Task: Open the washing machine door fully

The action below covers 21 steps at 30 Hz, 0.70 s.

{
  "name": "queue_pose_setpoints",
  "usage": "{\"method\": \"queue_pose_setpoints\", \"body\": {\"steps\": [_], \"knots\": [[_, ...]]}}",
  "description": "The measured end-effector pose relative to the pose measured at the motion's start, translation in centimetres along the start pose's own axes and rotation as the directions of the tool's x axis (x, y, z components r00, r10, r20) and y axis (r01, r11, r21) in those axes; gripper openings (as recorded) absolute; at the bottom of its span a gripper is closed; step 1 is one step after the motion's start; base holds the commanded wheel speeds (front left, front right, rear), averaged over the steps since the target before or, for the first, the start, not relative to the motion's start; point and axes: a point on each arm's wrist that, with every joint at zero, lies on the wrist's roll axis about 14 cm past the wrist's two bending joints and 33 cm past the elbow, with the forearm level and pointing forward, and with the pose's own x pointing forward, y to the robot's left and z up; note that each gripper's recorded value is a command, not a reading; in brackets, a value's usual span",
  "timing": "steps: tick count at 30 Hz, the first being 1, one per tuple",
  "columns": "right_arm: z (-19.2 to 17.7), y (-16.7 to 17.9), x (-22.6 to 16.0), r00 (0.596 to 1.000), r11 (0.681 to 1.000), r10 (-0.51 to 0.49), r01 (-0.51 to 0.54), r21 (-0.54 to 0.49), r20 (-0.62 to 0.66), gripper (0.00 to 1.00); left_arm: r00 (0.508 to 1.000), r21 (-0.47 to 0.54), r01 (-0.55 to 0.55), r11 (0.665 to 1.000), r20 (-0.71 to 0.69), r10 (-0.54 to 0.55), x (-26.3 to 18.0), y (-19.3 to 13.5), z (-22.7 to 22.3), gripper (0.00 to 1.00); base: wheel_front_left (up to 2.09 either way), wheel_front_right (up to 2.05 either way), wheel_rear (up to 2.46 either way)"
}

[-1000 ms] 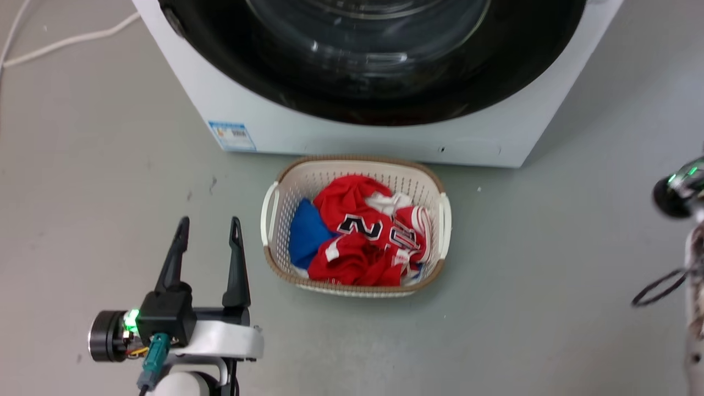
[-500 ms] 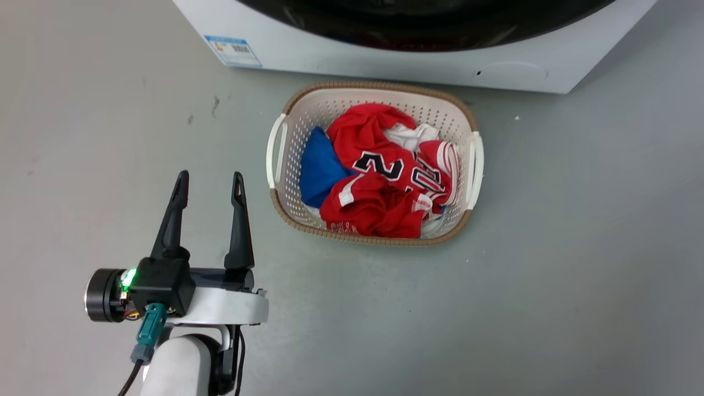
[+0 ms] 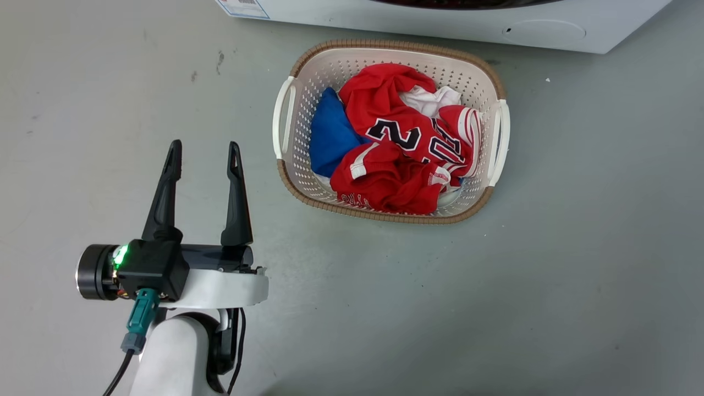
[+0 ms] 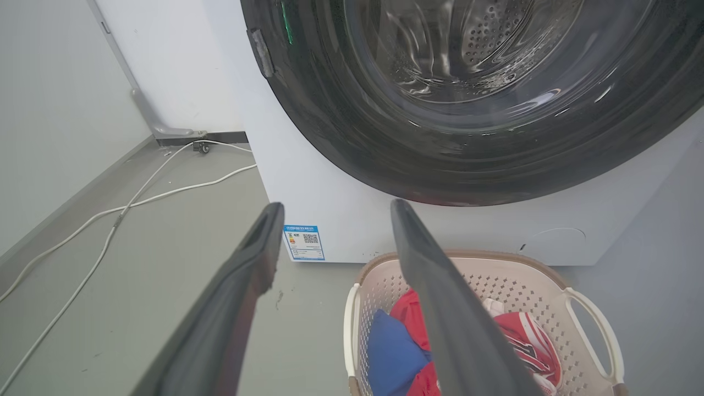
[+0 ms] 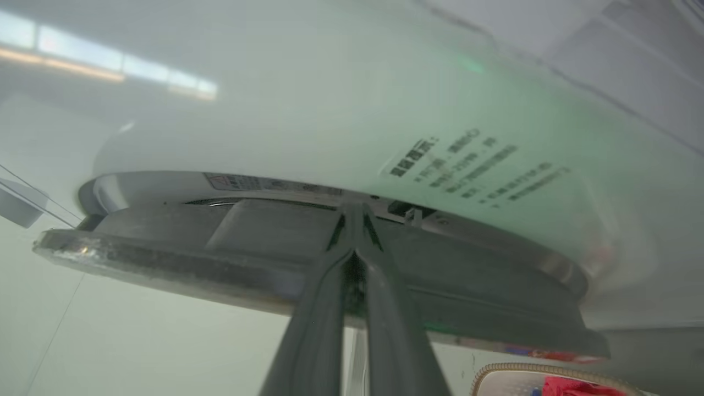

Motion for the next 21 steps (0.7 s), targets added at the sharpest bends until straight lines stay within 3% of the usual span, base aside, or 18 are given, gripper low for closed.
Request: {"method": "queue_pose_setpoints", "body": {"steps": [10, 21], "knots": [[-2.4, -0.3, 0.6, 0.985, 0.995, -0.04, 0.025, -0.093, -0.166, 0.0, 1.0, 0.0, -0.004, 1.0, -0.001, 0.004, 0.1, 0.0, 0.0, 1.0, 0.0, 0.0, 0.0], [-5.1, 0.5, -3.3, 0.966, 0.99, -0.085, 0.055, -0.13, -0.245, 0.0, 0.999, -0.014, -0.006, 1.0, 0.038, 0.006, -1.4, 0.0, 2.2, 1.0, 0.0, 0.0, 0.0]]}}
